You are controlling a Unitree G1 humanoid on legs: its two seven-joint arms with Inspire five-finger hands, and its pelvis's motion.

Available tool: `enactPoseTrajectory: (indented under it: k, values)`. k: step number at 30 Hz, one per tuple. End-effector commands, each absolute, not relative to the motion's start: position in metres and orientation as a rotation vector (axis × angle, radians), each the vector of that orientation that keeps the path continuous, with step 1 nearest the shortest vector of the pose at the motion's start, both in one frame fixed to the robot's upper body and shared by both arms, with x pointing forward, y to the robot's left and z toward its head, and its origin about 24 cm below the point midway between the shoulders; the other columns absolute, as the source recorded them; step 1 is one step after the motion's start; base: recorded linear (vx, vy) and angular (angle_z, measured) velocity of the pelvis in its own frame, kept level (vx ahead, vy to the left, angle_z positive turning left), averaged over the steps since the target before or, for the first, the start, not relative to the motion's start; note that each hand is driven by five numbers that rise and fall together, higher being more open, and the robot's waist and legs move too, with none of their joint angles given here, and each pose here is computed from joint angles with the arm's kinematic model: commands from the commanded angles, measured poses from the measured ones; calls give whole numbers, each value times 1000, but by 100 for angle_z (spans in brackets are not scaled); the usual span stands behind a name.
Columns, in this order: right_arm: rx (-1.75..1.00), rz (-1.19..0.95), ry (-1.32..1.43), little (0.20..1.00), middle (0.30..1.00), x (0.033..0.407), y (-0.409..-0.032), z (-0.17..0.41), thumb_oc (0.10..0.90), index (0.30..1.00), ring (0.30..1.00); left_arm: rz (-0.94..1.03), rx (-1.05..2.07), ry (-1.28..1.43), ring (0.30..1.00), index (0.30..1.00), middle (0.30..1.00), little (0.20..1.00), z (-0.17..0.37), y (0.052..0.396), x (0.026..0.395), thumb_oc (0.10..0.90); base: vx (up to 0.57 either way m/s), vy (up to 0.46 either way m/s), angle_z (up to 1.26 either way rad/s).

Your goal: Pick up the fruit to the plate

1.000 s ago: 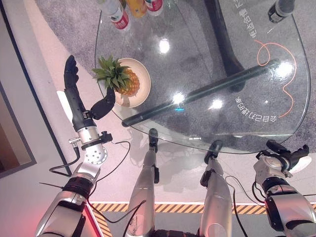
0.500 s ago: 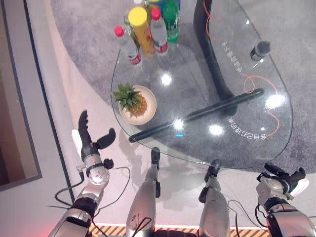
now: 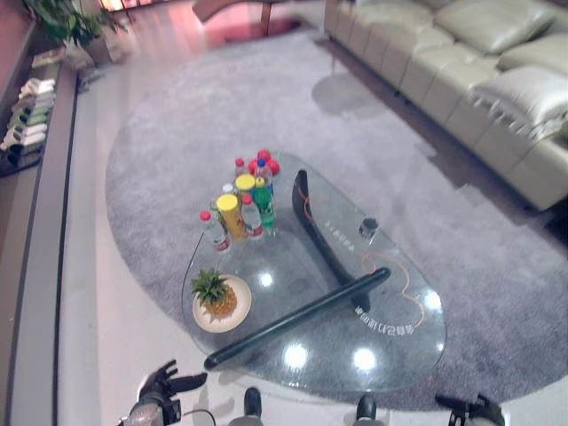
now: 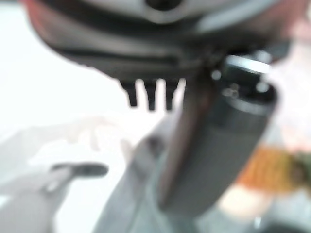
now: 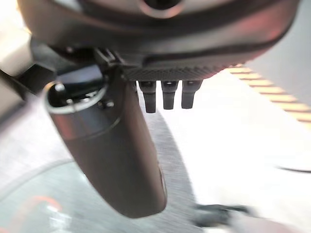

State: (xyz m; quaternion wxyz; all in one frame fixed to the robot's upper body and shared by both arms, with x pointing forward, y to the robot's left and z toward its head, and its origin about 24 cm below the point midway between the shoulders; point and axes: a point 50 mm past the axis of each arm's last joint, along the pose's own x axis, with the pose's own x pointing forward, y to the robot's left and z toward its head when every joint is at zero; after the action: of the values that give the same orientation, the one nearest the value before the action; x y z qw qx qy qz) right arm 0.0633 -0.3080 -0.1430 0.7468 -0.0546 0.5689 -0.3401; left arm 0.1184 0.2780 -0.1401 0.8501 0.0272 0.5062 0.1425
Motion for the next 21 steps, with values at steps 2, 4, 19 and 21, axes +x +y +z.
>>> enactPoseTrajectory:
  k: [2,4,19,21]
  values:
    - [-209,-635,1335,900,900,56,-317,-141,800,900,900,243,122,1073,900,900,900,900,-134,288,130,800,79,12,-7]
    - [-224,-591,1352,900,900,56,-311,-144,800,900,900,213,90,1123,900,900,900,900,-138,283,124,800,79,15,-18]
    - [-241,-367,1491,900,900,56,-289,-153,800,900,900,-12,113,1335,900,900,900,900,-152,264,99,800,45,8,-1]
    - [-251,-336,1508,900,900,54,-286,-154,800,900,900,-21,124,1335,900,900,900,900,-152,263,99,800,0,0,0]
